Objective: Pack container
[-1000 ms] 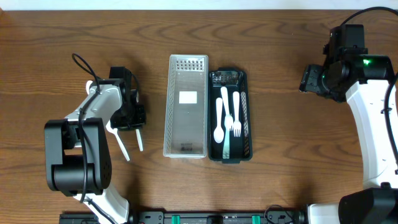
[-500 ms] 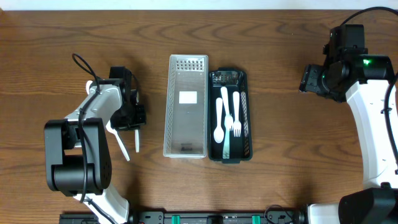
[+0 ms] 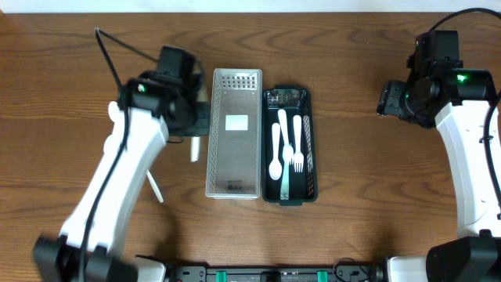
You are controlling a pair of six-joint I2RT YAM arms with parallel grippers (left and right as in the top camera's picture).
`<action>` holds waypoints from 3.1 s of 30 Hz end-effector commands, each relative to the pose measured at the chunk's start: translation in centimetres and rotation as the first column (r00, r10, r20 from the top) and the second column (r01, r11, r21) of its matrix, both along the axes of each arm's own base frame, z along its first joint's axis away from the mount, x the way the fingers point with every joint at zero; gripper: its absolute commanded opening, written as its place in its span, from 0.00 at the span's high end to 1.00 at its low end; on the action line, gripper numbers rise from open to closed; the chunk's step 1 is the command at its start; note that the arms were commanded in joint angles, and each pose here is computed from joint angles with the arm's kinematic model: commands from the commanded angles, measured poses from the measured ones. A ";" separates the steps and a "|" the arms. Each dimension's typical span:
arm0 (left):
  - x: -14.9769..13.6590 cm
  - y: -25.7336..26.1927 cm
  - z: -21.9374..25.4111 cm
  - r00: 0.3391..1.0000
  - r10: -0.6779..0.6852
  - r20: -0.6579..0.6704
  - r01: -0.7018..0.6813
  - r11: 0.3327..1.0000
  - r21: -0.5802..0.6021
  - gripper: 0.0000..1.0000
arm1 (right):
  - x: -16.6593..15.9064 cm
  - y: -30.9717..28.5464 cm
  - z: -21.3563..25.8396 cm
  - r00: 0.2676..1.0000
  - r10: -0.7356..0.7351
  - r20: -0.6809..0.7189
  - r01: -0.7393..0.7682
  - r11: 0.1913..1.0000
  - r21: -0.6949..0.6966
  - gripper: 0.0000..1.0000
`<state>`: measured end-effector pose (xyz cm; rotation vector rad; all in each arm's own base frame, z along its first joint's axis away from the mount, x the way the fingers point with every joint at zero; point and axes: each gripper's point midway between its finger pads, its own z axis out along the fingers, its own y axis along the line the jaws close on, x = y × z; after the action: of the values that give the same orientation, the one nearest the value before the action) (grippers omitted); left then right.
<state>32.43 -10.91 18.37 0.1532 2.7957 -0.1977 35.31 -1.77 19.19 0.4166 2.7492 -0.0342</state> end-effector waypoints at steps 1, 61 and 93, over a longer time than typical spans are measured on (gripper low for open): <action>-0.9 -2.1 -0.3 1.000 0.021 -0.023 -0.022 0.999 -0.030 0.94 | 0.1 -0.3 -0.3 1.000 0.008 -0.005 -0.008 1.000 -0.009 0.29; -5.2 15.6 -16.7 0.758 0.553 -0.344 -0.566 0.821 0.072 0.03 | 0.2 -0.3 -0.3 1.000 0.025 -0.002 -0.025 1.000 -0.019 0.29; -5.8 15.4 -19.2 0.736 0.536 -0.413 -0.551 0.829 0.094 0.94 | 0.2 -0.3 -0.3 1.000 0.024 -0.005 -0.024 1.000 -0.019 0.29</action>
<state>27.21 4.43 -0.39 -0.8176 3.0782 -0.1495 35.49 -1.77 19.17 0.3866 2.7466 -0.0383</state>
